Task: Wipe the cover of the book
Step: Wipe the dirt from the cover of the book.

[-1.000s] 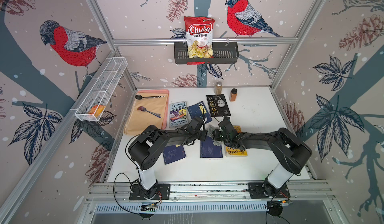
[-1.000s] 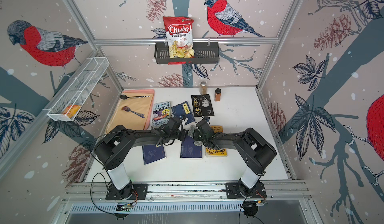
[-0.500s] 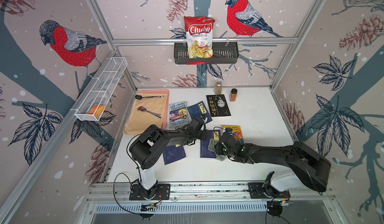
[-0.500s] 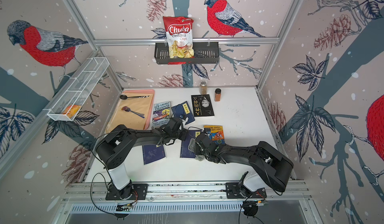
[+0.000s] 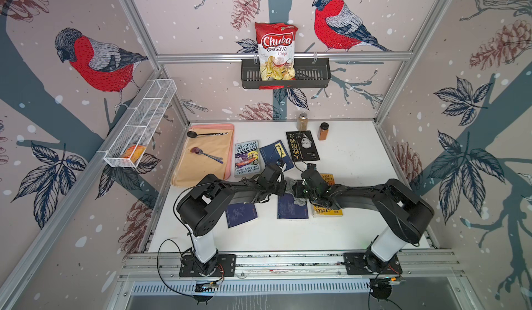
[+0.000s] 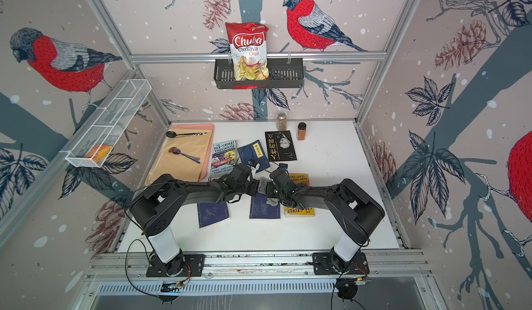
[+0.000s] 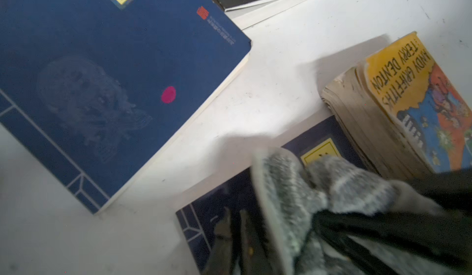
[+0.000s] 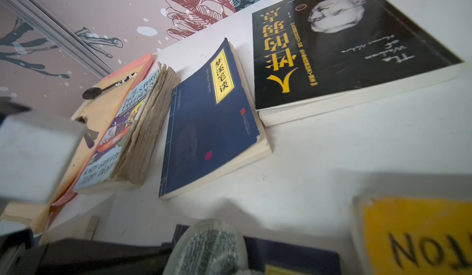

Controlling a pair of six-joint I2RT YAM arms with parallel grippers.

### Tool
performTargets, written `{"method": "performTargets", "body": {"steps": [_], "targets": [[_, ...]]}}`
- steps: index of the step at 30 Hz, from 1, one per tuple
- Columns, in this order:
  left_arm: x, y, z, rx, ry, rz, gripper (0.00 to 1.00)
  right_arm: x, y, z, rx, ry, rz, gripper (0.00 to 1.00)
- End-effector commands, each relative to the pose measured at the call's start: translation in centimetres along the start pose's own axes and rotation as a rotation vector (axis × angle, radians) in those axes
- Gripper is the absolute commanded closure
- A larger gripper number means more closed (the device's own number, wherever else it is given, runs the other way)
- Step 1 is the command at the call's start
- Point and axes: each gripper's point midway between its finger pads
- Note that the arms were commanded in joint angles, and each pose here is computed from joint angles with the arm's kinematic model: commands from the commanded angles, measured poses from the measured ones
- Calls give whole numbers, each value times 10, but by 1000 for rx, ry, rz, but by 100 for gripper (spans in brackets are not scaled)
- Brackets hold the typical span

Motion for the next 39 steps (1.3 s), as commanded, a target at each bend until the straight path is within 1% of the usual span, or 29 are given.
{"method": "performTargets", "body": {"steps": [1, 3, 6, 9, 12, 17, 18, 20, 22, 24, 29, 31, 34, 37, 39], "targets": [[43, -13, 104, 396, -24, -175, 95, -26, -20, 49, 143, -36, 127, 91], [43, -12, 104, 398, -22, -176, 97, -20, -30, 65, 162, -19, 102, 90], [43, -12, 104, 396, -21, -173, 100, -17, -34, 89, 202, 28, 57, 90], [43, -12, 105, 399, -21, -174, 100, -23, -26, 94, 205, 54, 59, 90], [43, -12, 105, 397, -20, -173, 100, -25, -10, 75, 181, 38, 73, 91], [44, -11, 108, 401, -21, -177, 100, -27, 23, 19, 122, 21, 78, 92], [45, -10, 108, 401, -23, -177, 100, -26, 27, 13, 123, 6, 94, 93], [45, -10, 109, 402, -25, -177, 100, -18, 27, 13, 135, -28, 100, 93], [44, -9, 111, 401, -31, -167, 100, -10, 18, 23, 141, -52, 99, 93], [42, -8, 112, 398, -39, -152, 100, -4, 5, 46, 160, -58, 89, 93], [42, -9, 114, 402, -40, -151, 100, 2, -19, 107, 230, 26, 16, 92], [41, -9, 114, 399, -40, -144, 100, 0, -21, 117, 243, 51, -3, 92], [41, -8, 116, 407, -39, -139, 100, -15, -9, 102, 225, 56, 40, 92], [42, -8, 118, 411, -39, -144, 100, -32, 14, 65, 184, 69, 61, 94], [42, -8, 117, 408, -39, -144, 100, -47, 29, 41, 172, 67, 101, 95]]}}
Point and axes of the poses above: each gripper's point midway between its finger pads, its own y axis out along the fingers, its own x axis along the line the jaws close on, z = x × y, and after that the axes turned 3 degrees about -y, right-handed
